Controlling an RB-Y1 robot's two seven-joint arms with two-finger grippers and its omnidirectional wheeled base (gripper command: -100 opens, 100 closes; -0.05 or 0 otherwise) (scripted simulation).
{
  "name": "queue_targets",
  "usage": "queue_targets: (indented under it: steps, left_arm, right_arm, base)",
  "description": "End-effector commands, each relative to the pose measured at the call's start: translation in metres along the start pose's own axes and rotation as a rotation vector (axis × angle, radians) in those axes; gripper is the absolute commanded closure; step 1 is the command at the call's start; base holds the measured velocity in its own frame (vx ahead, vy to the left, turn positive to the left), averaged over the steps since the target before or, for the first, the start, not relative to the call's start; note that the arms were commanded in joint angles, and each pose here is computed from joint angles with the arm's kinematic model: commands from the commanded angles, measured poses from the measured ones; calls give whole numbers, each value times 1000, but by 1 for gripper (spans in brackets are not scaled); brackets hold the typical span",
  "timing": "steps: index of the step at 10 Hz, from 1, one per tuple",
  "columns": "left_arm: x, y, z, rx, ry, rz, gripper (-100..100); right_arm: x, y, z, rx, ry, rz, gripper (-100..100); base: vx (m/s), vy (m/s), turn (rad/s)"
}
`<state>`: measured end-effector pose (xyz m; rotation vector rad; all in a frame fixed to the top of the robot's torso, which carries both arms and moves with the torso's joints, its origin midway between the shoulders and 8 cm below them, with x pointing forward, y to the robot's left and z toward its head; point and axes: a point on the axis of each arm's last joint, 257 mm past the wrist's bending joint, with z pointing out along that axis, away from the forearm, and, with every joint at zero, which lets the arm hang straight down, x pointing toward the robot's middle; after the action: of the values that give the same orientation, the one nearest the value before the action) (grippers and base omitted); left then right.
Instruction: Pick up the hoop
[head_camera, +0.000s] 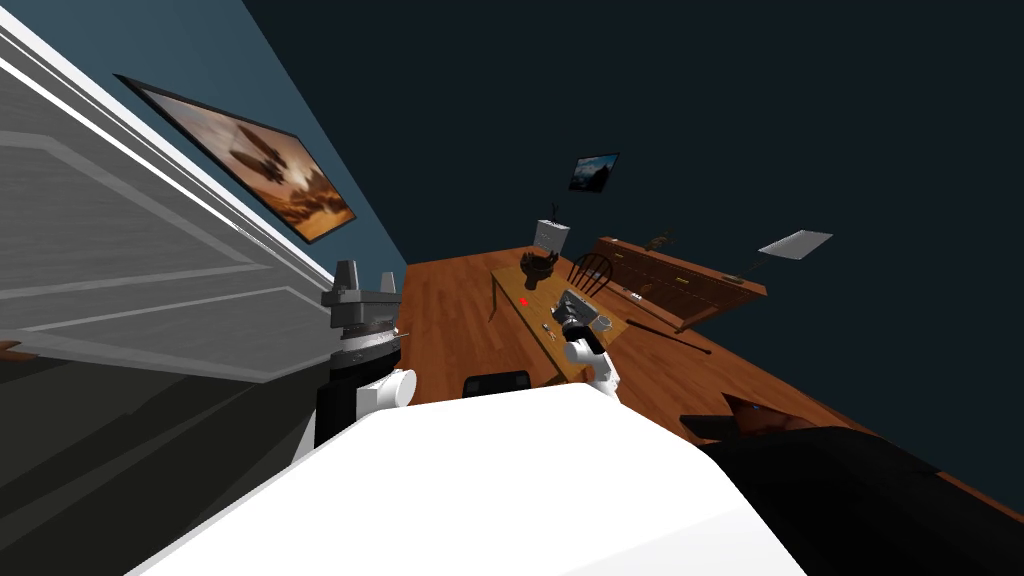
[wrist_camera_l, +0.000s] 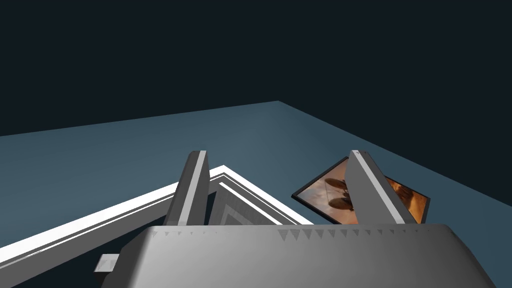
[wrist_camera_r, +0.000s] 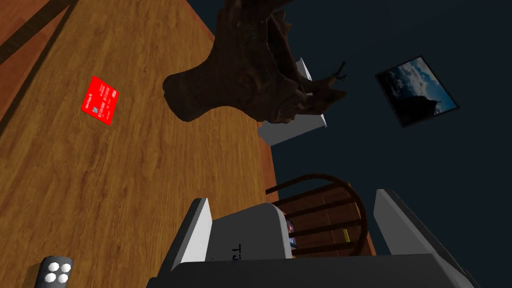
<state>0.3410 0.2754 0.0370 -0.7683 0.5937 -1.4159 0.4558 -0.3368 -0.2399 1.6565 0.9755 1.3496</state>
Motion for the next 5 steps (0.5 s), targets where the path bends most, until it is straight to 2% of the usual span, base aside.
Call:
queue_targets:
  steps: [1, 4, 5]
  left_arm:
    - [0, 0, 0, 0, 0, 0, 0]
    - [0, 0, 0, 0, 0, 0, 0]
    - [0, 0, 0, 0, 0, 0, 0]
  right_arm:
    - [-19, -21, 2, 70, -37, 56, -100]
    - [-48, -55, 5, 173, -102, 156, -100]
    - [-49, -59, 4, 190, -108, 156, -100]
  base:
    - [41, 8, 3]
    - [60, 11, 3]
    - [39, 9, 1]
